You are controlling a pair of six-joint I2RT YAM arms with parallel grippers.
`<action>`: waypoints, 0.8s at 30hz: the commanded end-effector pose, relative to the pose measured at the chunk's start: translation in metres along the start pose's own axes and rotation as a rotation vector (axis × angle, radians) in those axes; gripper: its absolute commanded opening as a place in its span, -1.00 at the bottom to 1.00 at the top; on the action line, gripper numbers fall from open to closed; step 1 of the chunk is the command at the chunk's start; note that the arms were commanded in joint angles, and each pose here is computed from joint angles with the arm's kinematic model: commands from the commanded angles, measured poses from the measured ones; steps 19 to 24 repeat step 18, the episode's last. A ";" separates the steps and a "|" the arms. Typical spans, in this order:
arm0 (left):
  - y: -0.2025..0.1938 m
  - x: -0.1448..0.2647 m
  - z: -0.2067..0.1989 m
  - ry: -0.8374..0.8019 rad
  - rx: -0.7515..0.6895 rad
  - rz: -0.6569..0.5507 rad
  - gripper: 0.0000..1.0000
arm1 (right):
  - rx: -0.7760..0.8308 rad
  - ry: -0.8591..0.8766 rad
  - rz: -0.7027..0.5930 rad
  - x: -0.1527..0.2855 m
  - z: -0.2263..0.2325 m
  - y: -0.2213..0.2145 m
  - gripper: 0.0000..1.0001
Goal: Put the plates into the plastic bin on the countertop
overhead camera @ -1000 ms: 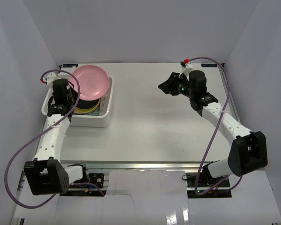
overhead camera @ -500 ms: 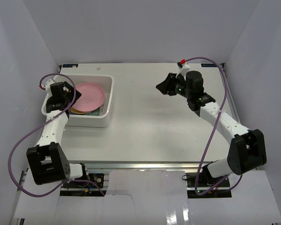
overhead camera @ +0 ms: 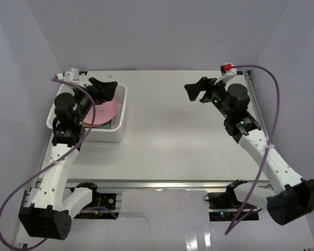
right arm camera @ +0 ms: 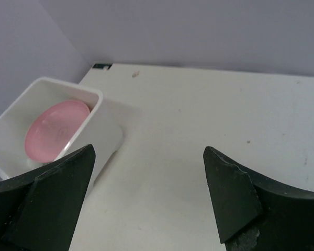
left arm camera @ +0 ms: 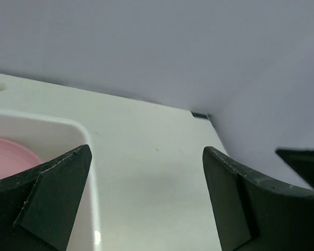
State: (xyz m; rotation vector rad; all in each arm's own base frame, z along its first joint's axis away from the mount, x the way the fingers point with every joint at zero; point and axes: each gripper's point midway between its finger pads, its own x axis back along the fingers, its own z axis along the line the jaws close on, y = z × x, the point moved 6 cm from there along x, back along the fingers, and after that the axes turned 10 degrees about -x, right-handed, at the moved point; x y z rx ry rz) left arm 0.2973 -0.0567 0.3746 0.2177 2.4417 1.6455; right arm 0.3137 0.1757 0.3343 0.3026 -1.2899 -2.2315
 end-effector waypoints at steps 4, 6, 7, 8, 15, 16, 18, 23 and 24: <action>-0.024 0.010 -0.056 -0.388 -0.065 0.115 0.96 | 0.092 -0.170 -0.407 0.069 0.002 0.065 0.80; -0.028 0.014 -0.062 -0.451 -0.054 0.144 0.96 | 0.100 -0.209 -0.482 0.088 0.002 0.075 0.80; -0.028 0.015 -0.064 -0.464 -0.046 0.148 0.96 | 0.104 -0.221 -0.487 0.090 -0.002 0.071 0.80; -0.029 0.016 -0.066 -0.487 -0.047 0.152 0.96 | 0.101 -0.211 -0.532 0.098 0.000 0.075 0.80; -0.033 0.020 -0.070 -0.534 -0.029 0.149 0.96 | 0.045 -0.190 -0.525 0.087 -0.009 0.056 0.80; -0.035 0.019 -0.069 -0.525 -0.026 0.157 0.96 | 0.043 -0.183 -0.512 0.082 -0.008 0.056 0.80; -0.033 0.019 -0.070 -0.525 -0.021 0.156 0.96 | 0.042 -0.170 -0.498 0.079 -0.007 0.055 0.80; -0.033 0.019 -0.070 -0.525 -0.021 0.156 0.96 | 0.042 -0.170 -0.498 0.079 -0.007 0.055 0.80; -0.033 0.019 -0.070 -0.525 -0.021 0.156 0.96 | 0.042 -0.170 -0.498 0.079 -0.007 0.055 0.80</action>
